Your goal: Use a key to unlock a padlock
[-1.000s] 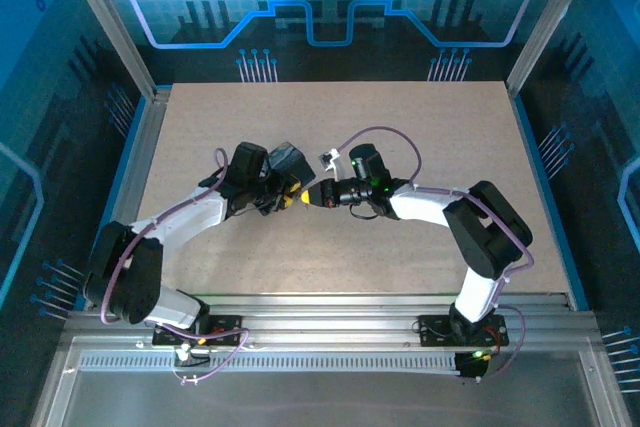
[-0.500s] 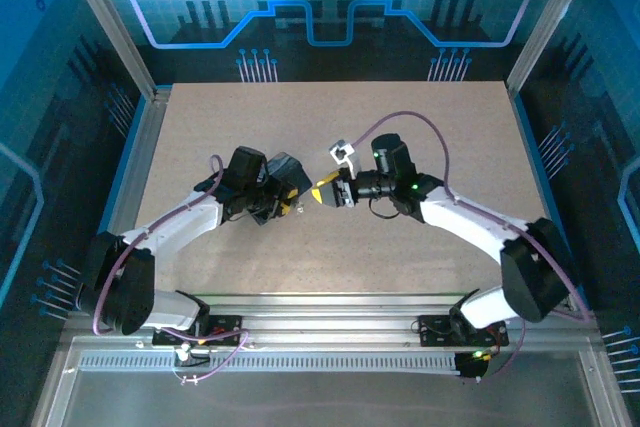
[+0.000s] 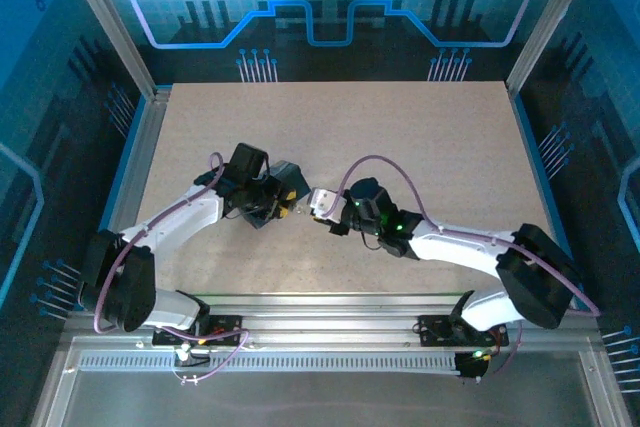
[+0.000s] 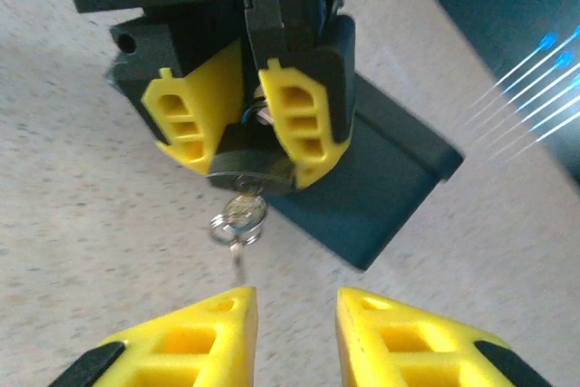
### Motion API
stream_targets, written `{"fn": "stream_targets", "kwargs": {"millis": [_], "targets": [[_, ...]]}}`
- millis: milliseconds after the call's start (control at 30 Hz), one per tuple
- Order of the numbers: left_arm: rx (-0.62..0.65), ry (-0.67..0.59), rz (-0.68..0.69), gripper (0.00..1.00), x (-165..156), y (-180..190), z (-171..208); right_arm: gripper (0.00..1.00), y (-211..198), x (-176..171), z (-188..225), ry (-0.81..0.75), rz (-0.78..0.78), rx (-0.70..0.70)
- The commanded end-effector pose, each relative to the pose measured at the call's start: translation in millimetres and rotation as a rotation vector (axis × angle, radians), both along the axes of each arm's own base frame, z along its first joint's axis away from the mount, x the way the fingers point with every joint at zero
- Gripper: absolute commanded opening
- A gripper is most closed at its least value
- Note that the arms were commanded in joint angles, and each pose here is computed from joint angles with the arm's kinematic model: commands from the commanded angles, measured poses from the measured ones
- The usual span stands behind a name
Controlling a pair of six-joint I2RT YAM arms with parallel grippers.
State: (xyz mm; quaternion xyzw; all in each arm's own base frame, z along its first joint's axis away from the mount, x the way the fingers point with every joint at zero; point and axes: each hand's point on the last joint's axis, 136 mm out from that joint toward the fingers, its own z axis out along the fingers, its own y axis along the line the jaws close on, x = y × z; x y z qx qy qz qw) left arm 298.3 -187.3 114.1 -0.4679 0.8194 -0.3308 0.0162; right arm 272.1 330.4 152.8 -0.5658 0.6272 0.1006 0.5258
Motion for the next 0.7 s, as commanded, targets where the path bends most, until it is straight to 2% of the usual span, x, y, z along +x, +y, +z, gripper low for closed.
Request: {"fn": "stream_targets", "kwargs": {"millis": [0, 267, 667], "targets": [[-0.01, 0.012, -0.019, 0.04, 2, -5, 7, 0.29, 14, 18, 25, -0.264, 0.0, -0.055], [-0.015, 0.009, -0.017, 0.03, 9, -9, 9, 0.29, 39, 12, 6, -0.318, 0.071, -0.121], [-0.048, 0.005, -0.01, 0.03, 11, -13, 11, 0.27, 42, 11, -8, -0.331, 0.102, -0.162]]}}
